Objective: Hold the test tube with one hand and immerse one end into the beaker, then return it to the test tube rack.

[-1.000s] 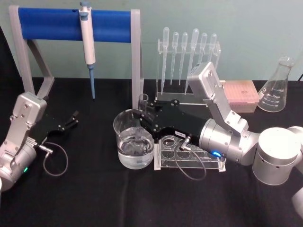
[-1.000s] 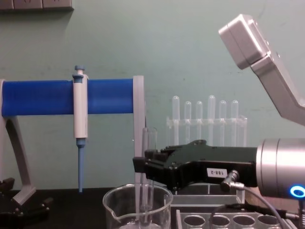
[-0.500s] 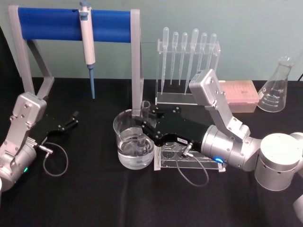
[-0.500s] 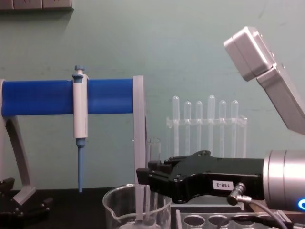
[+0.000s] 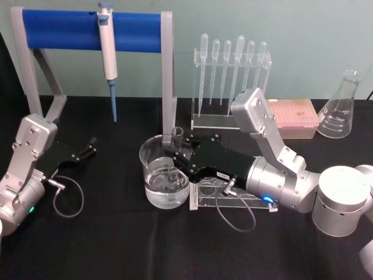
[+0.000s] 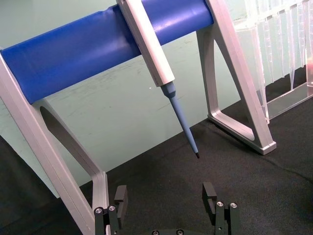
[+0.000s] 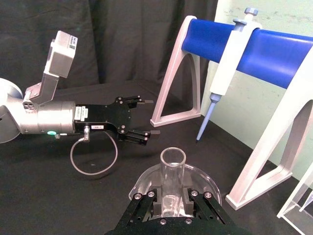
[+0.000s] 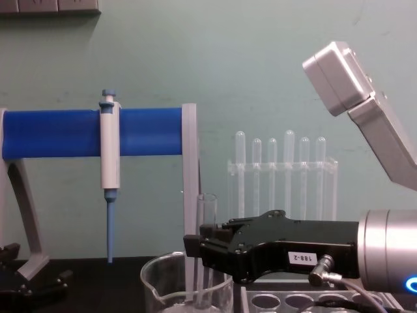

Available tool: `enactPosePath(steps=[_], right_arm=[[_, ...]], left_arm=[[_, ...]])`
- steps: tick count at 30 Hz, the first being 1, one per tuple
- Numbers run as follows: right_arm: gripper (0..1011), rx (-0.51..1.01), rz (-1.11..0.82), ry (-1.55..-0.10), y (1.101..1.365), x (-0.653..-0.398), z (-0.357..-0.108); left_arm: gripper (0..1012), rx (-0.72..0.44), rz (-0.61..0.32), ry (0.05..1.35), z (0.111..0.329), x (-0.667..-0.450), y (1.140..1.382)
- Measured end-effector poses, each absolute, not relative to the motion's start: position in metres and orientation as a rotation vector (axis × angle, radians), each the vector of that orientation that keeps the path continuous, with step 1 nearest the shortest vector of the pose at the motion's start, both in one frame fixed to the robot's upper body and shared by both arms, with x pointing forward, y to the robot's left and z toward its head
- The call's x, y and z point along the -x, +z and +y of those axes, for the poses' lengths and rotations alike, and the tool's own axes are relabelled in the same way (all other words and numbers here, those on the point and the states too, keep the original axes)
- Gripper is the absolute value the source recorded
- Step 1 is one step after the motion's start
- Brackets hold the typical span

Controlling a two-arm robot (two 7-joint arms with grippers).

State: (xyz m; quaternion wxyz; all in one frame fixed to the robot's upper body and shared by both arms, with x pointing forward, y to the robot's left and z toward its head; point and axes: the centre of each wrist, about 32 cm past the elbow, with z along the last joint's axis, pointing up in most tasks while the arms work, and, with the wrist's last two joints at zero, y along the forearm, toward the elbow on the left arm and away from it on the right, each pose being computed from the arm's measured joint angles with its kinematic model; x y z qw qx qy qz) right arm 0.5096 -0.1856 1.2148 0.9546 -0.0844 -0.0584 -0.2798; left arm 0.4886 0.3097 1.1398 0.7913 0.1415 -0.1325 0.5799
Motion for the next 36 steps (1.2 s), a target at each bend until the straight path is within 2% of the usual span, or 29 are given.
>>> enactPosePath(steps=[36], right_arm=[[238,0.171,-0.119,-0.569,1.2150,-0.5098,-0.1861]], left_arm=[[1000,-0.304,-0.285,1.248,0.3097,-0.4886,1.1398]])
